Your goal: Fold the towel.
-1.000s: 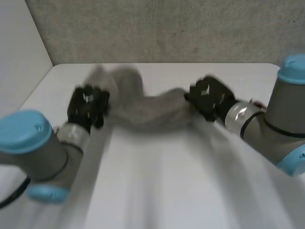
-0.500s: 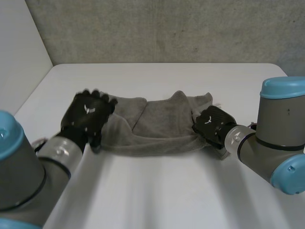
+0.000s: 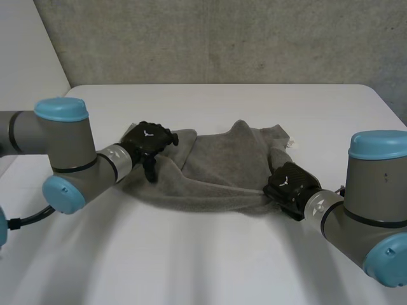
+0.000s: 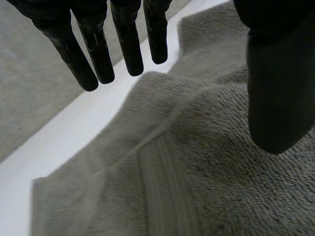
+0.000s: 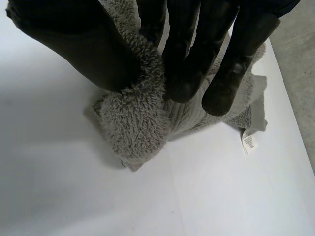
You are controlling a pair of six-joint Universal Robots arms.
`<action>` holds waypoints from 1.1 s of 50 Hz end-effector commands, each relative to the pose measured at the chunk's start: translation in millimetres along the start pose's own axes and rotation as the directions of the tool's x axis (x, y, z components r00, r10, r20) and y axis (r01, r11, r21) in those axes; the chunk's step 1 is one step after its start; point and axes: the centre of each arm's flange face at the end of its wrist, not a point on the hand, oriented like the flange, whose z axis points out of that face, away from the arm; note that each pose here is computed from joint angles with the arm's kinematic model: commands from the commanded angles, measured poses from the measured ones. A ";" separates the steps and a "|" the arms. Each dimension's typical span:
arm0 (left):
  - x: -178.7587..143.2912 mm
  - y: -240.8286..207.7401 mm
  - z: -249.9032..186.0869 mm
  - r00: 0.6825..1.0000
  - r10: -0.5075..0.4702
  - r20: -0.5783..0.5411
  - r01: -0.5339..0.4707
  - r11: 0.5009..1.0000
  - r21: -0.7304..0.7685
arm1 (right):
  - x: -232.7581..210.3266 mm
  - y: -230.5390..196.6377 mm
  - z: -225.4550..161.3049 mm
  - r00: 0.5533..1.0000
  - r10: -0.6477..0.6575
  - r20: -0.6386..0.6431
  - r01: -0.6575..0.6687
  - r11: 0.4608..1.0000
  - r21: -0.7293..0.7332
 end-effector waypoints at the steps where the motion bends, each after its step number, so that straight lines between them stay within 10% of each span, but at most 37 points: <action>1: 6.6 10.7 7.5 0.999 -0.009 -0.043 0.008 1.000 -0.008 | -2.7 -0.7 -0.1 1.000 0.002 0.021 -0.002 1.000 0.019; 23: -2.8 9.3 -0.3 0.991 0.117 0.062 -0.113 0.992 -0.060 | 8.9 -7.1 -1.8 1.000 0.001 -0.028 0.000 0.999 0.038; 38: -45.7 -130.8 -103.0 0.902 0.083 0.424 -0.218 0.935 0.281 | 132.8 -109.3 -95.4 0.897 0.180 -0.405 0.006 0.909 0.417; 46: -57.4 -161.8 -148.5 0.878 -0.103 0.467 -0.134 0.884 0.447 | 136.0 -121.7 -126.6 0.944 0.164 -0.286 -0.041 0.919 0.392; 55: -49.5 -121.0 -129.9 0.899 -0.087 0.429 -0.070 0.939 0.337 | 120.1 -96.4 -91.5 0.987 0.113 -0.114 -0.082 0.966 0.246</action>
